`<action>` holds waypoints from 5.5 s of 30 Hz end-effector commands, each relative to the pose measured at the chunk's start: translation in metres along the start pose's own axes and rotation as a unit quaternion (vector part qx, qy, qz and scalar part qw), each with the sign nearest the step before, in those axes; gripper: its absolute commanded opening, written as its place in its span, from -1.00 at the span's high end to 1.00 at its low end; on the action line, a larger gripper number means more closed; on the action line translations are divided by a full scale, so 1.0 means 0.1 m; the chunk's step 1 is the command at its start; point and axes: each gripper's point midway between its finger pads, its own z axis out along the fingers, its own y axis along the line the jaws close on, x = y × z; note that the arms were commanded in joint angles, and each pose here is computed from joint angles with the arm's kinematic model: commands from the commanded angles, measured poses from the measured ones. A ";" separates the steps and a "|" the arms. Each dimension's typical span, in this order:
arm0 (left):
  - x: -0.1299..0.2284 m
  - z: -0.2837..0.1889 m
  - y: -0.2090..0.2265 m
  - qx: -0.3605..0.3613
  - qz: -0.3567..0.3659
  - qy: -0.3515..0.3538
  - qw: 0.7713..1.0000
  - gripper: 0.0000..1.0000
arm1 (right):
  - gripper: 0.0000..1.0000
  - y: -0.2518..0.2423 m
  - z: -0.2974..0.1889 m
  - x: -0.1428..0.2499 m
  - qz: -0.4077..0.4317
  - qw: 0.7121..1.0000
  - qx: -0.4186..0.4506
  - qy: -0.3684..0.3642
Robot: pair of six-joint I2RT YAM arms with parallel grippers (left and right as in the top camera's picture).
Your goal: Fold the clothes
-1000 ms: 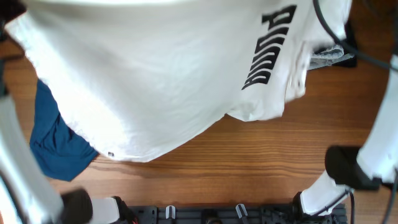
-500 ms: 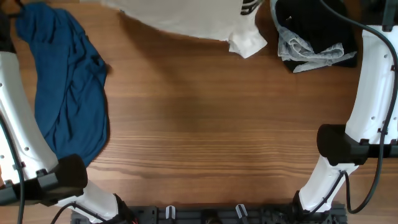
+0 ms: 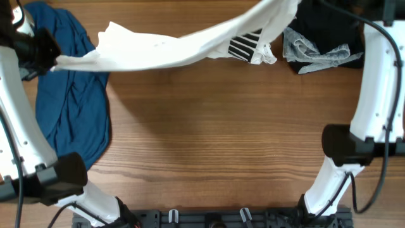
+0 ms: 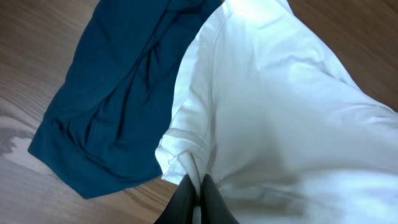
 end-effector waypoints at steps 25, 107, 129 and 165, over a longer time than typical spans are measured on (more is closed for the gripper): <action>1.91 0.33 0.77 -0.101 -0.142 0.044 0.984 0.92 | 0.92 0.01 -0.36 2.93 0.213 0.931 0.111 0.275; -0.70 3.04 -0.80 0.065 0.134 -0.079 0.986 -0.91 | -0.86 -0.61 1.13 0.99 0.013 0.992 0.069 0.105; -0.84 3.68 -0.70 0.009 0.152 -0.125 0.980 -0.94 | -0.86 -0.68 1.35 1.15 0.032 0.989 0.068 0.124; -0.46 1.86 -1.00 -0.023 0.168 -0.105 0.980 0.92 | -0.27 -0.67 1.77 1.24 0.020 0.990 0.057 0.128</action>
